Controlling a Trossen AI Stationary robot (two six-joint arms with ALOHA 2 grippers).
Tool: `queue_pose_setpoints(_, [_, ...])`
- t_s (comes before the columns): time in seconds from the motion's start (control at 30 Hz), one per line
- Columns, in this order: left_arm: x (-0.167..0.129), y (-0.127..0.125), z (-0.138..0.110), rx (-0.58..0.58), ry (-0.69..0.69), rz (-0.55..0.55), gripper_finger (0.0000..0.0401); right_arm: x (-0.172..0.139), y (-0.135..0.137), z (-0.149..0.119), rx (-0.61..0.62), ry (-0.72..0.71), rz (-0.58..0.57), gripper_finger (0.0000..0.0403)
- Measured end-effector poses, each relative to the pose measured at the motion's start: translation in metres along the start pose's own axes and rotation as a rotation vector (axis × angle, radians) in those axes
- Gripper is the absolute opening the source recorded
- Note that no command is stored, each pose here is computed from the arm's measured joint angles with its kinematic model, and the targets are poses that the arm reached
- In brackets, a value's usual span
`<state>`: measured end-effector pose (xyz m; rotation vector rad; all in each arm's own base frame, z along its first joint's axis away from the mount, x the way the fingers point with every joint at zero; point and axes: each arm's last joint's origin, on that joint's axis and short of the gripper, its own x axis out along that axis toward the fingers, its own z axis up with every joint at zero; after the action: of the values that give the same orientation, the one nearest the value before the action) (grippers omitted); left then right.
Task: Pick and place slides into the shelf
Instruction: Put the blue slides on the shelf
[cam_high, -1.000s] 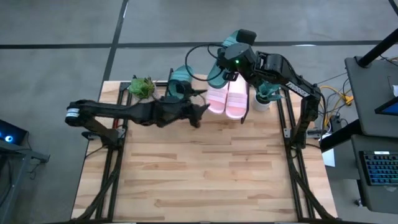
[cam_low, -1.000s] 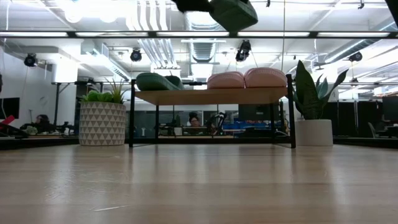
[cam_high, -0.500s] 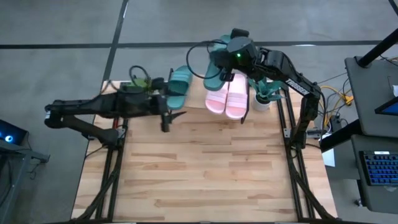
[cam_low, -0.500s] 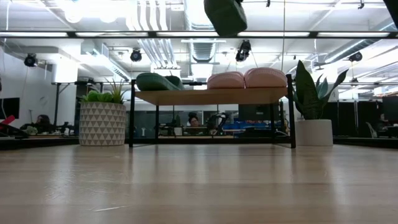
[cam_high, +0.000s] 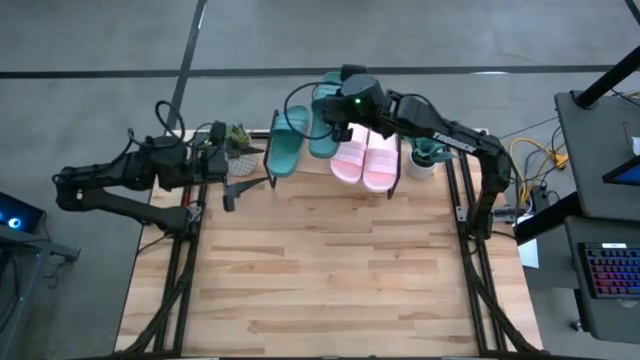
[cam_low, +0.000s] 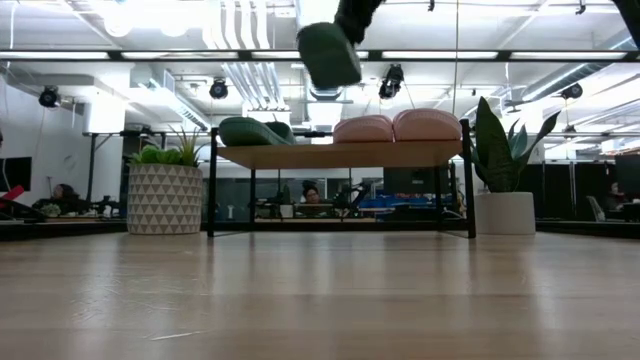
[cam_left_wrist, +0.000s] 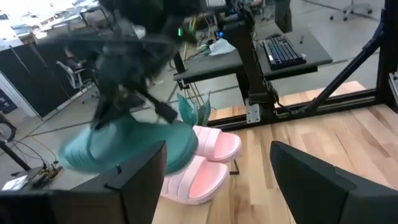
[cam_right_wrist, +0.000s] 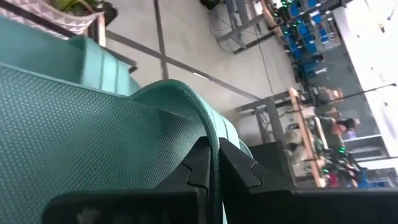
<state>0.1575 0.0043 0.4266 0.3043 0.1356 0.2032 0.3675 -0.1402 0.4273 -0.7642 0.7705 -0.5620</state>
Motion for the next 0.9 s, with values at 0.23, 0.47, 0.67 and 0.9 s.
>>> queue_pose_setpoints(0.23, [-0.008,0.001,-0.004,-0.010,-0.041,0.016,0.0270,0.034,0.024,-0.018,-0.012,0.015,0.001,0.0008])
queue_pose_setpoints(0.47, [0.001,-0.002,-0.005,-0.006,-0.026,0.011,0.0270,0.054,0.049,-0.027,-0.085,-0.022,0.025,0.0008])
queue_pose_setpoints(0.67, [0.013,-0.006,-0.008,0.012,0.011,0.004,0.0270,0.067,0.059,-0.032,-0.147,-0.005,0.047,0.0008])
queue_pose_setpoints(0.9, [0.015,-0.005,-0.009,0.032,0.026,0.027,0.0270,0.086,0.062,-0.035,-0.087,0.000,0.069,0.0008])
